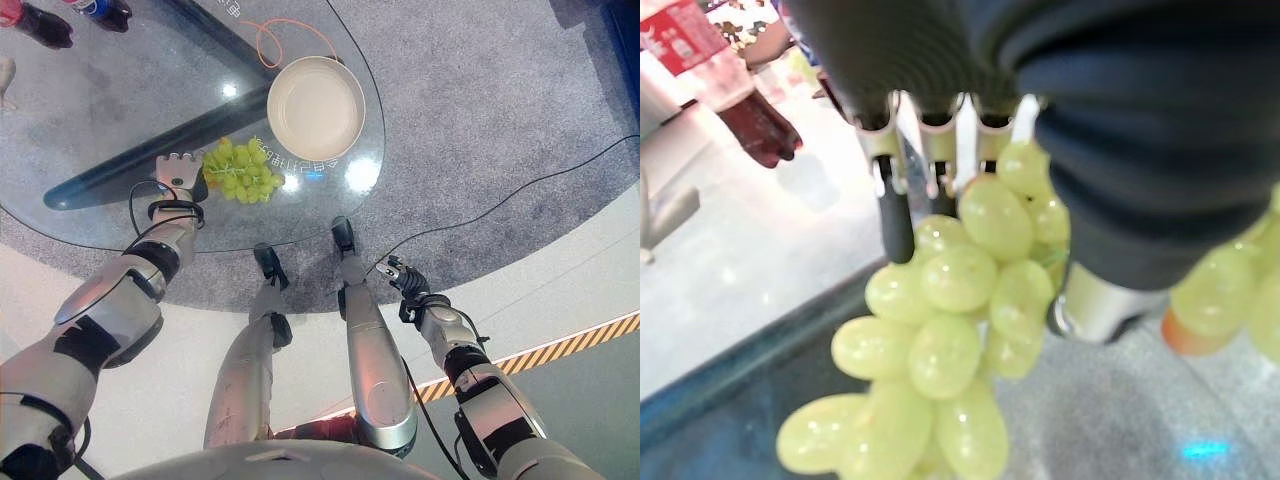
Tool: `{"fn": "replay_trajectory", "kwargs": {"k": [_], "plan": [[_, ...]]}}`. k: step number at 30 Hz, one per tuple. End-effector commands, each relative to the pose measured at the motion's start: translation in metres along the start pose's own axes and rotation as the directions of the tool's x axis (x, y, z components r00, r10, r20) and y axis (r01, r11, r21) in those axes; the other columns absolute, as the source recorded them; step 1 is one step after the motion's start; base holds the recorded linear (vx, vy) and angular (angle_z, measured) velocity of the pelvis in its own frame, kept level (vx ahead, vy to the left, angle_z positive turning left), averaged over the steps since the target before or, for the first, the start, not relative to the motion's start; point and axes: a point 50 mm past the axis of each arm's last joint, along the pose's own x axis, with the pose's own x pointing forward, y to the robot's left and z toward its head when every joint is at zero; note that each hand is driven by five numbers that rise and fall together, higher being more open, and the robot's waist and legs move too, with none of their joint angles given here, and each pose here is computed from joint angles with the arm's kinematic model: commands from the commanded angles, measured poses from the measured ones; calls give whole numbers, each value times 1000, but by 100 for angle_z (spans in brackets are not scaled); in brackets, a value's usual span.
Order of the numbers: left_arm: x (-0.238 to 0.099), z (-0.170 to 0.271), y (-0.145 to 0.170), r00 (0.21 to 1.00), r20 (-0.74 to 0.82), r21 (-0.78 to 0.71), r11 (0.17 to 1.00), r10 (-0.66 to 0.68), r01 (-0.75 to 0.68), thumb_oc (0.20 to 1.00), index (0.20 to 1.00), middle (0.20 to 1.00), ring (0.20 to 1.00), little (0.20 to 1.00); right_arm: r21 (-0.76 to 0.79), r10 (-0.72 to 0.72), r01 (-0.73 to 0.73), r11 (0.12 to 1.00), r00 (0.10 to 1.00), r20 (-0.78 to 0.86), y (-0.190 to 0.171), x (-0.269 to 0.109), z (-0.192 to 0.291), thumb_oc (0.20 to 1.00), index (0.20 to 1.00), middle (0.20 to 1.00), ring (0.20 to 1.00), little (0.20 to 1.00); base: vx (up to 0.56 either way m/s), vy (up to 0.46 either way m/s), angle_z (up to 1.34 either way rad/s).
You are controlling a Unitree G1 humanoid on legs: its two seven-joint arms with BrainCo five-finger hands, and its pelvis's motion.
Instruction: Pick up fruits into the plate
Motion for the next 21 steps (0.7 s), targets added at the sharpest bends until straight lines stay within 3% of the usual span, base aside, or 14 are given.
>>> {"fn": "replay_trajectory", "kwargs": {"k": [1,9,21], "plan": [[-7,-13,-16,997,-53,-17,998,-54,53,200,200,200,200,200,39,25,-25,999,1000,-10,7,-2,-13,1000,1000,1000,1000,1000,0,0,0],[-9,-13,-20,998,-51,-115,992,-48,42,200,200,200,200,200,33,21,-20,999,1000,-15,6,-2,-14,1000,1000,1000,1000,1000,0,0,0],[2,-15,7,999,-10,-375,926,42,-42,200,200,200,200,200,41,-20,21,999,999,-27,-4,-8,-20,1000,1000,1000,1000,1000,2,5,3]]}}
